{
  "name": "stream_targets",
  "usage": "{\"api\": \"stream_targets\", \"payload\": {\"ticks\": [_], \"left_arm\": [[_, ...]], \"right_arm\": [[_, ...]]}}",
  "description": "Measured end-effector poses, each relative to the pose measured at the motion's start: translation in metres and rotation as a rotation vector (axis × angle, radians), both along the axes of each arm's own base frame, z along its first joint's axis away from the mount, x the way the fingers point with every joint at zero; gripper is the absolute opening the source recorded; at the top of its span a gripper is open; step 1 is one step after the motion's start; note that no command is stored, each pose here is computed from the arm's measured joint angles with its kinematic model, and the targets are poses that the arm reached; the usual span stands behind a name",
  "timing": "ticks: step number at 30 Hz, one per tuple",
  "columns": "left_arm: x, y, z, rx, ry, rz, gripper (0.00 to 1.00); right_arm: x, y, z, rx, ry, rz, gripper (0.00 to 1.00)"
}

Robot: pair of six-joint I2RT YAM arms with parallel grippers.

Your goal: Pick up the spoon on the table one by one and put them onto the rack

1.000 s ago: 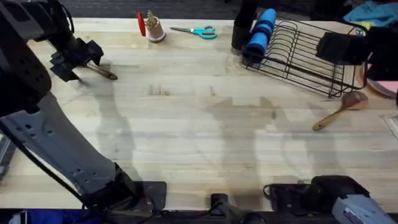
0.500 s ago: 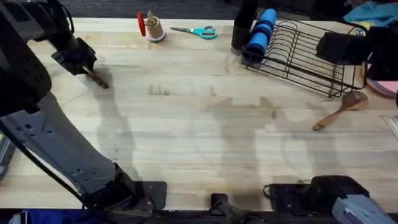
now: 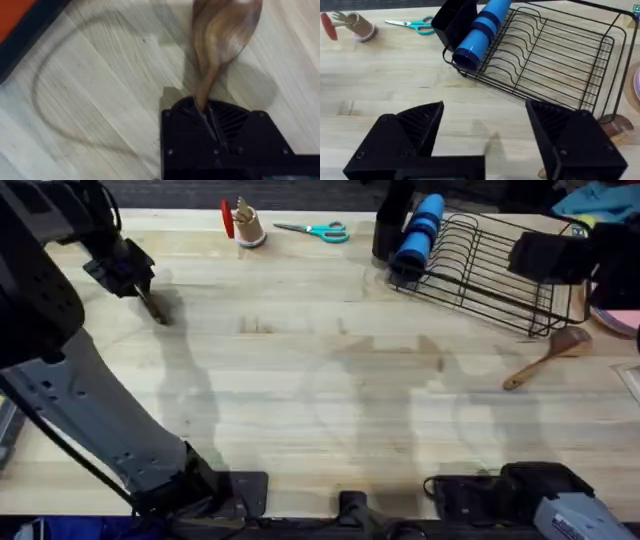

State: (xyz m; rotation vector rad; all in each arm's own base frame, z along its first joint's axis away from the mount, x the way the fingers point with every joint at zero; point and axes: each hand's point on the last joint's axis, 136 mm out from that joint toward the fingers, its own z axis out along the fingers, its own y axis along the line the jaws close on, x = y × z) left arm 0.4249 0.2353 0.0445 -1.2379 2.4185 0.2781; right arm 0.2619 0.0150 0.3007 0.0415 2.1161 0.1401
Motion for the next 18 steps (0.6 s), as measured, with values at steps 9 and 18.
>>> {"api": "stream_targets", "payload": {"ticks": [9,18], "left_arm": [[0.015,-0.024,0.09,0.1,-0.158,-0.052,0.043],[0.019,-0.058,0.164,0.174,-0.298,-0.112,0.043]], "right_arm": [[0.0,0.0,0.0,0.0,0.0,0.0,0.993],[0.0,0.0,0.0,0.0,0.0,0.0,0.993]]}}
